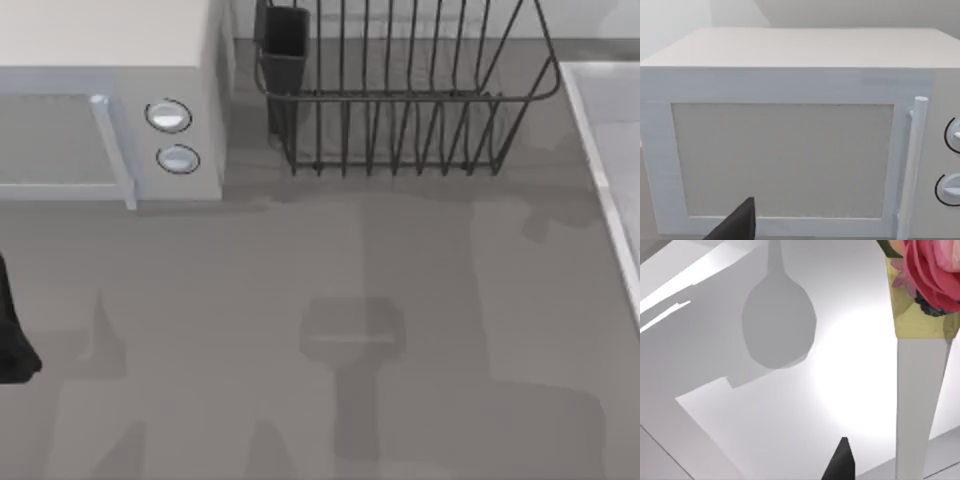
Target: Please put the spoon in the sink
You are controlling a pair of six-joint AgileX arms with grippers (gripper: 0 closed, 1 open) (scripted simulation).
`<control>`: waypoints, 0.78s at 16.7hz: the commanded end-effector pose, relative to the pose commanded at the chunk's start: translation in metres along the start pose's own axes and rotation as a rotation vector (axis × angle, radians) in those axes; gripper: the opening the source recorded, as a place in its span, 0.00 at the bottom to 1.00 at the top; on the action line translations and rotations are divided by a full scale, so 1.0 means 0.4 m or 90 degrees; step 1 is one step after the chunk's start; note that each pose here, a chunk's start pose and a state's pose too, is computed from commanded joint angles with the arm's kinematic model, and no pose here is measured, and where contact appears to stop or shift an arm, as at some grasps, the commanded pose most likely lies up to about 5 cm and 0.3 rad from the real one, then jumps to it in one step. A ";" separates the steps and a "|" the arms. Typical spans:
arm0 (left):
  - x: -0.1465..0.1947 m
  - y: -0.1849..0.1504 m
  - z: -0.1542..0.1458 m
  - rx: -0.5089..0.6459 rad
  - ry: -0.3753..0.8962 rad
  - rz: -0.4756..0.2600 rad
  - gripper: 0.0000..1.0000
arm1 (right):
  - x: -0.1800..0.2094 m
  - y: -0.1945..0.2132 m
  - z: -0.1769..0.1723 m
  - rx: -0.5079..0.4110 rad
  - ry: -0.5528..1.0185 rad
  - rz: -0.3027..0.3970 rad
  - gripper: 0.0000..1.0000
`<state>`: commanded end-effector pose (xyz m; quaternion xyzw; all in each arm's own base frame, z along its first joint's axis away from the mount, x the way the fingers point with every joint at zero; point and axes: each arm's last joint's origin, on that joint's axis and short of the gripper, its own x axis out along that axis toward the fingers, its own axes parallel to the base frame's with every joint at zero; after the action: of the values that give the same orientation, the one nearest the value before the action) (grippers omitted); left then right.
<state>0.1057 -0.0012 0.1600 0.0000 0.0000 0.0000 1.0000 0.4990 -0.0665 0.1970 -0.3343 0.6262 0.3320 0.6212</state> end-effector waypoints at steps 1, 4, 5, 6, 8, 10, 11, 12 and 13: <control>0.000 0.000 0.000 0.000 0.000 0.000 1.00 | 0.001 -0.001 0.001 0.000 -0.001 -0.002 0.00; 0.000 0.000 0.000 0.000 0.000 0.000 1.00 | 0.023 -0.005 0.007 -0.003 -0.002 -0.003 0.00; 0.000 0.000 0.000 0.000 0.000 0.000 1.00 | 0.038 -0.006 0.009 -0.004 0.000 0.000 0.00; 0.000 0.000 0.000 0.000 0.000 0.000 1.00 | 0.054 -0.007 0.010 -0.004 0.002 0.004 0.00; 0.000 0.000 0.000 0.000 0.000 0.000 1.00 | 0.086 -0.005 0.009 -0.004 0.004 0.010 0.00; 0.000 0.000 0.000 0.000 0.000 0.000 1.00 | 0.102 -0.004 0.008 -0.004 0.003 0.006 0.00; 0.000 0.000 0.000 0.000 0.000 0.000 1.00 | 0.106 -0.004 0.007 -0.004 0.002 0.003 0.00; 0.000 0.000 0.000 0.000 0.000 0.000 1.00 | 0.107 -0.004 0.007 -0.004 0.001 0.002 0.00; 0.000 0.000 0.000 0.000 0.000 0.000 1.00 | 0.107 -0.004 0.007 -0.004 0.001 0.002 0.00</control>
<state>0.1057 -0.0012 0.1600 0.0000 0.0000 0.0000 1.0000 0.5018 -0.0653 0.1540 -0.3357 0.6262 0.3345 0.6191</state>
